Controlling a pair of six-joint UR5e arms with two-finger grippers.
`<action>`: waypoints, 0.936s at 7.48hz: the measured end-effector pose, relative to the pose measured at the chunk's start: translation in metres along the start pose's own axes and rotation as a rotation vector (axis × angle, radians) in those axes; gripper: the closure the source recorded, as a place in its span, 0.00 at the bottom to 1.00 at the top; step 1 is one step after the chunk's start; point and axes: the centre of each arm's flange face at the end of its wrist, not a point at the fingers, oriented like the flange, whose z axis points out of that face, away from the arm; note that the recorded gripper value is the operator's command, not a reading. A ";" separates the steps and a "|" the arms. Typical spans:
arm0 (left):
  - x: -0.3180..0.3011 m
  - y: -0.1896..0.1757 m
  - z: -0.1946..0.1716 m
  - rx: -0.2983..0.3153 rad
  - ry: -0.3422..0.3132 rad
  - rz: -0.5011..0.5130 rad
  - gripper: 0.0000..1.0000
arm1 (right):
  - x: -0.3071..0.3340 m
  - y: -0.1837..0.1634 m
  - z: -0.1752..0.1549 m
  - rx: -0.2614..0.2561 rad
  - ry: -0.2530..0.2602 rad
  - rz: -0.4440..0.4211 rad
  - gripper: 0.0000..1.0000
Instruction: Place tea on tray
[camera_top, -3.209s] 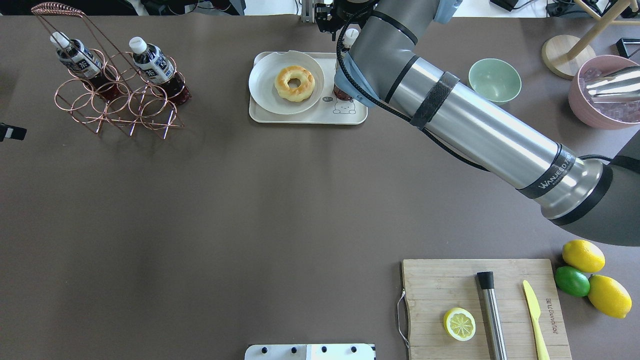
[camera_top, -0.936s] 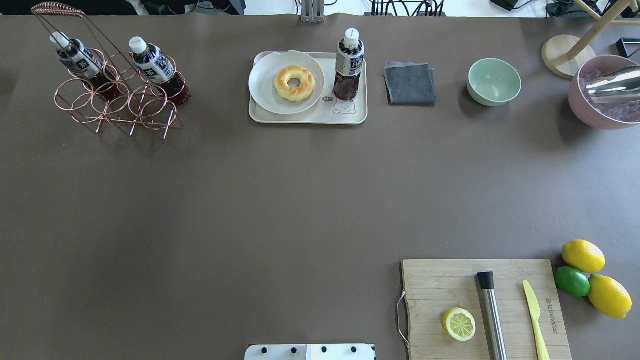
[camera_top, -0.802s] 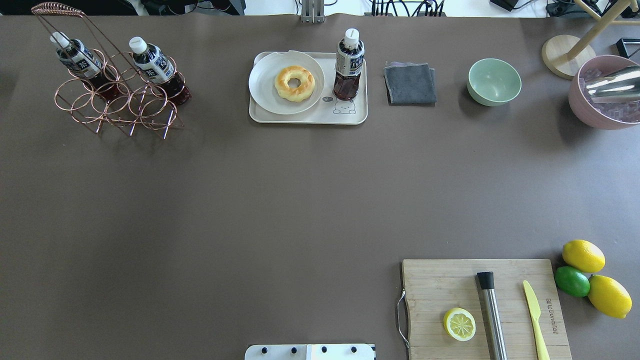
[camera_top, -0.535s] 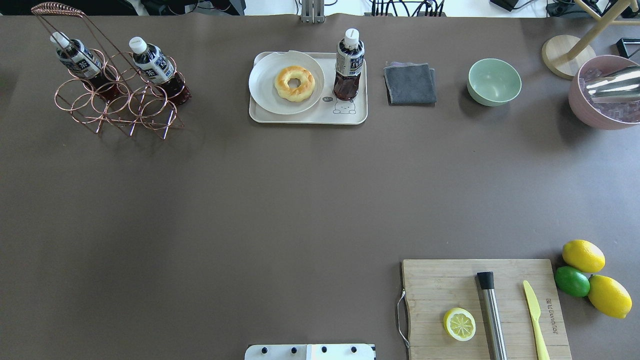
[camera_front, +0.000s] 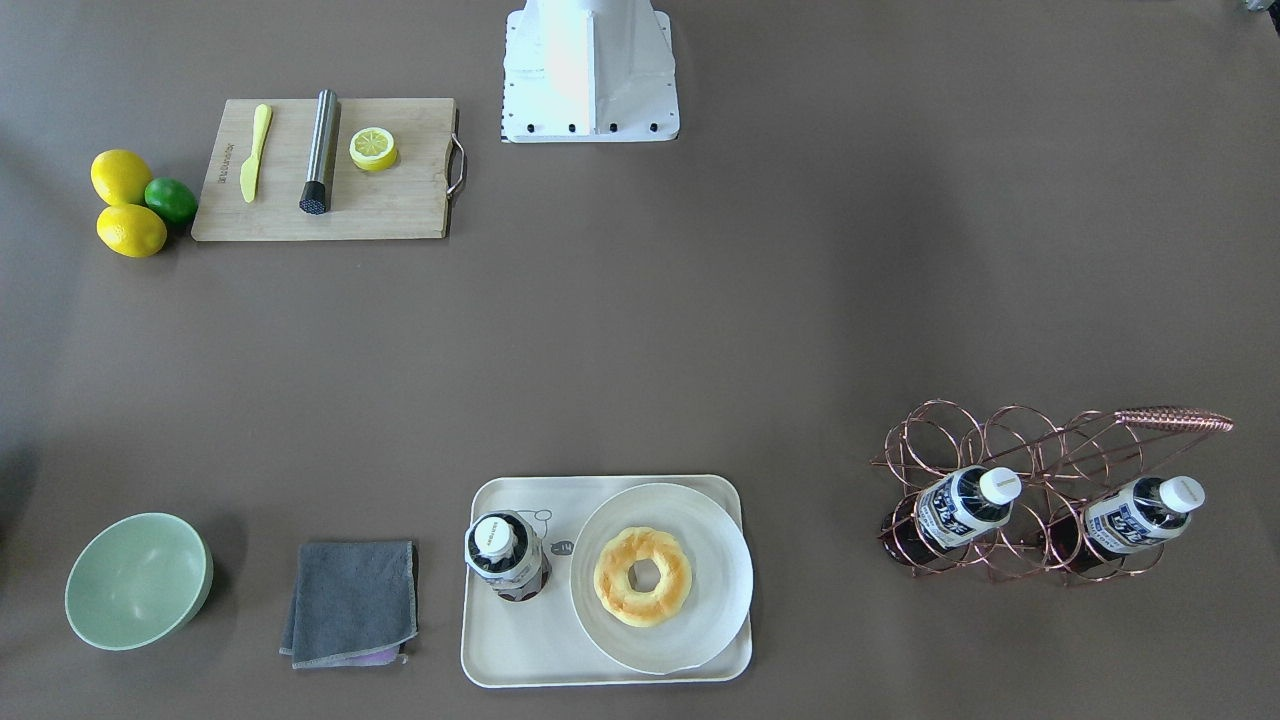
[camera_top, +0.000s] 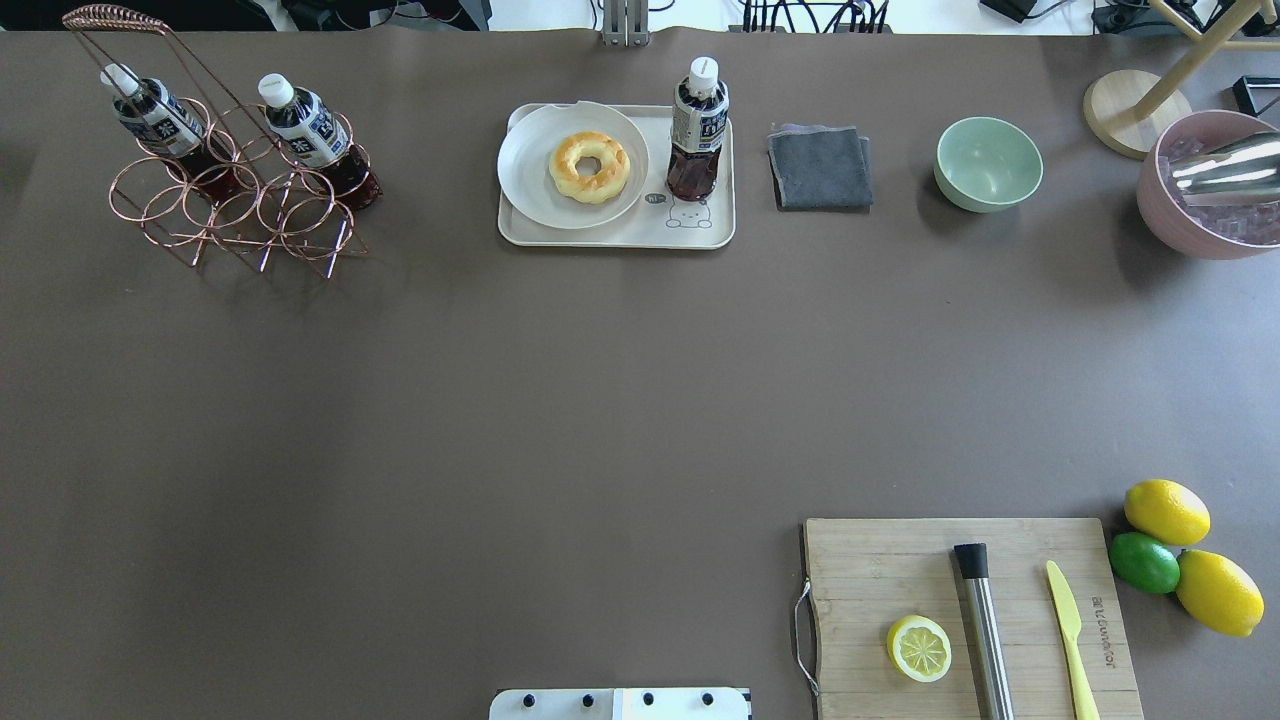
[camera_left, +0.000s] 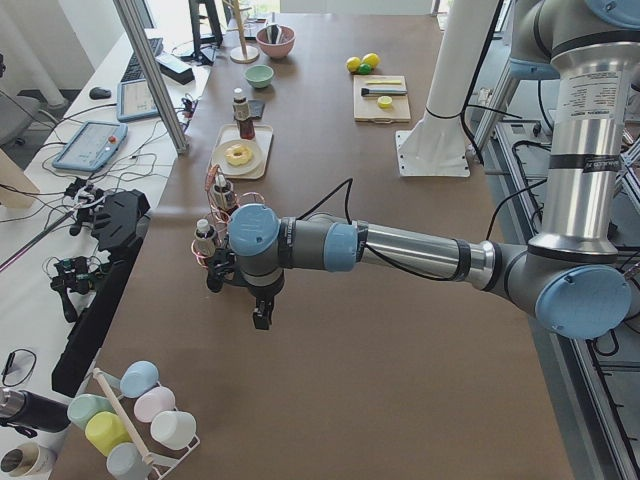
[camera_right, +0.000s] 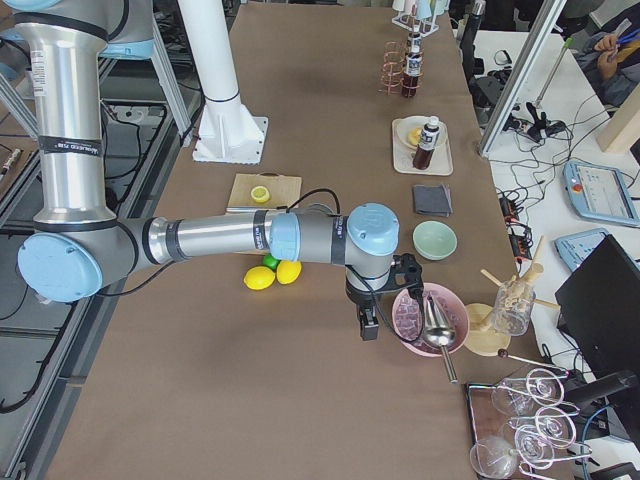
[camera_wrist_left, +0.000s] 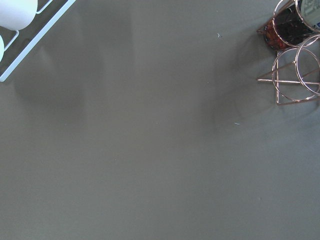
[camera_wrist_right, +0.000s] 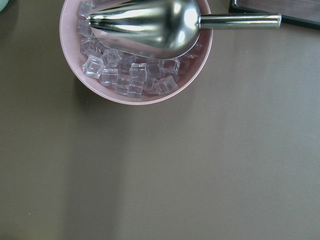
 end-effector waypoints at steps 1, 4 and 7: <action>-0.002 0.002 0.000 0.005 -0.002 0.000 0.03 | 0.000 0.000 0.000 0.000 0.000 0.001 0.00; -0.005 0.005 -0.013 0.046 -0.005 0.010 0.03 | -0.004 -0.002 -0.003 0.009 -0.005 0.011 0.00; -0.011 0.009 -0.021 0.102 -0.010 0.046 0.03 | -0.009 -0.003 -0.009 0.021 -0.004 0.017 0.00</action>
